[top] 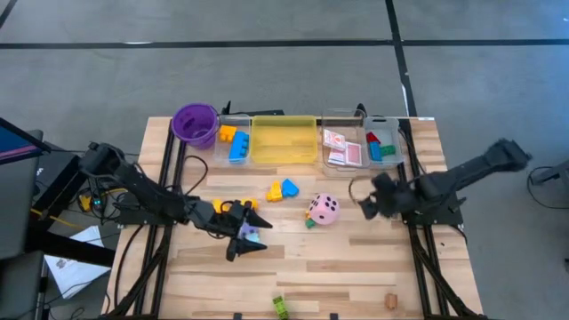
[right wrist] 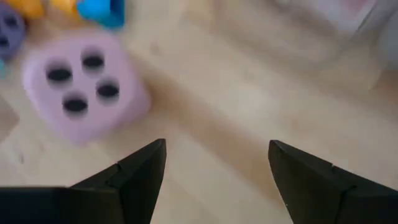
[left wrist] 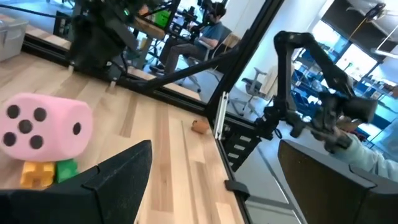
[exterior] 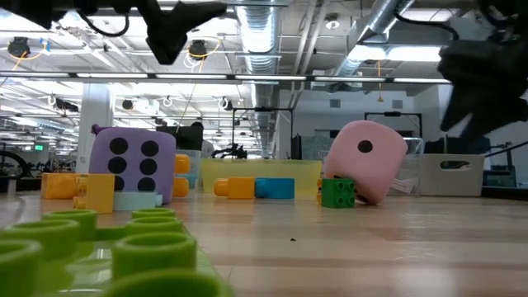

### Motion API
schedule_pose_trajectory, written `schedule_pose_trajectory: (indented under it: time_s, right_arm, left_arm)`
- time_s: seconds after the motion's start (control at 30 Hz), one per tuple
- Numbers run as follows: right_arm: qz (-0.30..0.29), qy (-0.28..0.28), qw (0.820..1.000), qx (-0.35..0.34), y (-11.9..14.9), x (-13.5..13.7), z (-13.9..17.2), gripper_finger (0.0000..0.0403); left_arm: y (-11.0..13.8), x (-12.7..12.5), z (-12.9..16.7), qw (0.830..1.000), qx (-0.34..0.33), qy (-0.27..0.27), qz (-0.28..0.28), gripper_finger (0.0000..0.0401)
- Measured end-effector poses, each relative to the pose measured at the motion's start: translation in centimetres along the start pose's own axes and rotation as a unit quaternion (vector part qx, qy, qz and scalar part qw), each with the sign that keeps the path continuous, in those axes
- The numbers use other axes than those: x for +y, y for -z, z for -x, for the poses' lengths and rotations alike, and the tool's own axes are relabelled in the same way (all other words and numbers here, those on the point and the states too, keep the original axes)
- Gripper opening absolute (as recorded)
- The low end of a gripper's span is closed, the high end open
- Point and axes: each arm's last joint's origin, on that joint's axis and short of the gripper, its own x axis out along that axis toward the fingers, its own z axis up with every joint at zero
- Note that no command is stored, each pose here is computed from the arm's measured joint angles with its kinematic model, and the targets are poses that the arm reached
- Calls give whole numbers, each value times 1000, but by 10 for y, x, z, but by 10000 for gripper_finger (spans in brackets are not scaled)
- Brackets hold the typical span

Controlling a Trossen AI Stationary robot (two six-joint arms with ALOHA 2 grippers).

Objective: Pick & Place Toys
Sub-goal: Put the small brown game piece into the gray bin

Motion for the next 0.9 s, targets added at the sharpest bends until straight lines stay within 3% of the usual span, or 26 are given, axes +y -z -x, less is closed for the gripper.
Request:
schedule_pose_trajectory:
  time_s: [0.2, 0.57, 0.77, 0.9]
  right_arm:
    - [-4, 21, 998, 52, 44, 45, -1, 276]
    - [-18, 76, 983, 167, 121, 153, 27, 276]
    - [-75, 132, 965, 215, 157, 181, 44, 276]
    - [-131, 159, 955, 212, 176, 187, 56, 276]
  left_arm:
    - [7, 1, -10, 999, -31, 18, 8, 341]
    - [-12, -7, -2, 996, -80, 40, -6, 341]
    - [-27, -12, 8, 992, -112, 51, -18, 341]
    - [-33, -14, 12, 990, -124, 52, -44, 341]
